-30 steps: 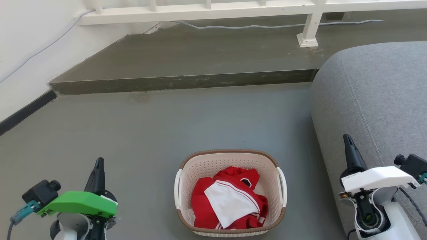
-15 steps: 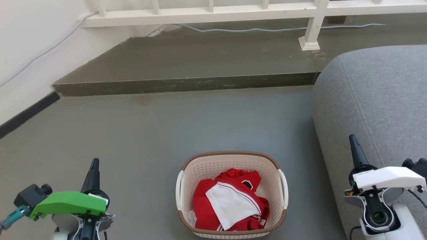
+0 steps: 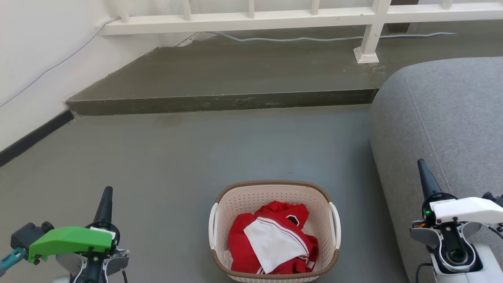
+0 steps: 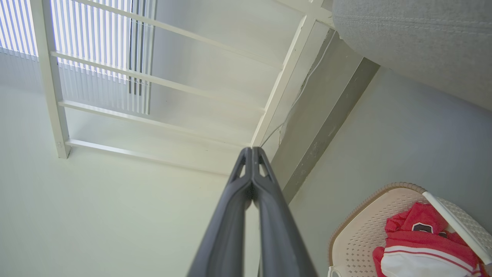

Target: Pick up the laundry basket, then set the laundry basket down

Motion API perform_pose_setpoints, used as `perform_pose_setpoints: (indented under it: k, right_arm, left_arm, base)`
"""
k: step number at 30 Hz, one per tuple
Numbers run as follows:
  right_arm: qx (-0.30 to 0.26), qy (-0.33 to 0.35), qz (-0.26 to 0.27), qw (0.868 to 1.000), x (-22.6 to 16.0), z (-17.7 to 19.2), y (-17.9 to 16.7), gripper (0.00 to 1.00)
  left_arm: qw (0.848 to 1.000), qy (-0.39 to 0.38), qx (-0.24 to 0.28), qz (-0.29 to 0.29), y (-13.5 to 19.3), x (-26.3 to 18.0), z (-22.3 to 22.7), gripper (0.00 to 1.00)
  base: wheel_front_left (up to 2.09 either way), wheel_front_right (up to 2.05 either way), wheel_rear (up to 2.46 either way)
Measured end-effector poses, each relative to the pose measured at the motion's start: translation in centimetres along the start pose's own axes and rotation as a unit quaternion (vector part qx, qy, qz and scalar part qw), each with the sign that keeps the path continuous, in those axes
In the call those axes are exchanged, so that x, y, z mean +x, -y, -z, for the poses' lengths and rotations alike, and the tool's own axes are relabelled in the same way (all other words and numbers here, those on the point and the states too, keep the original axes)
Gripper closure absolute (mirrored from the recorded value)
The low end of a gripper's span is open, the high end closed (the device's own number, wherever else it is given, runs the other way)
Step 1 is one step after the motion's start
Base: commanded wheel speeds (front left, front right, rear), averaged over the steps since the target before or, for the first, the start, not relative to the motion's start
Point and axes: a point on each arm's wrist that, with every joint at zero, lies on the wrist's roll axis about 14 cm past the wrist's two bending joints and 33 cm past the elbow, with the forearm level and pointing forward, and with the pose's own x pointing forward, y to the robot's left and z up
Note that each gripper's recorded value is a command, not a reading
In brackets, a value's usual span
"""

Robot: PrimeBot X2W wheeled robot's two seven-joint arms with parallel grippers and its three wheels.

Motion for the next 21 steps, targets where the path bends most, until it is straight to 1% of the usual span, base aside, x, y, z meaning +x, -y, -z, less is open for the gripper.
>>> perform_pose_setpoints:
  k: [11, 21]
  right_arm:
    - [0.072, 0.001, -0.008, 0.997, 0.0, -0.5, -0.3, 1.00]
    - [0.138, 0.002, -0.015, 0.990, 0.0, -0.9, -0.5, 1.00]
  left_arm:
    - [0.998, 0.004, -0.068, 0.011, 0.5, -0.2, -0.7, 1.00]
    - [0.991, 0.010, -0.131, 0.020, 0.7, -0.4, -1.6, 1.00]
  base:
    - [0.00, 0.00, 0.00]
    - [0.00, 0.00, 0.00]
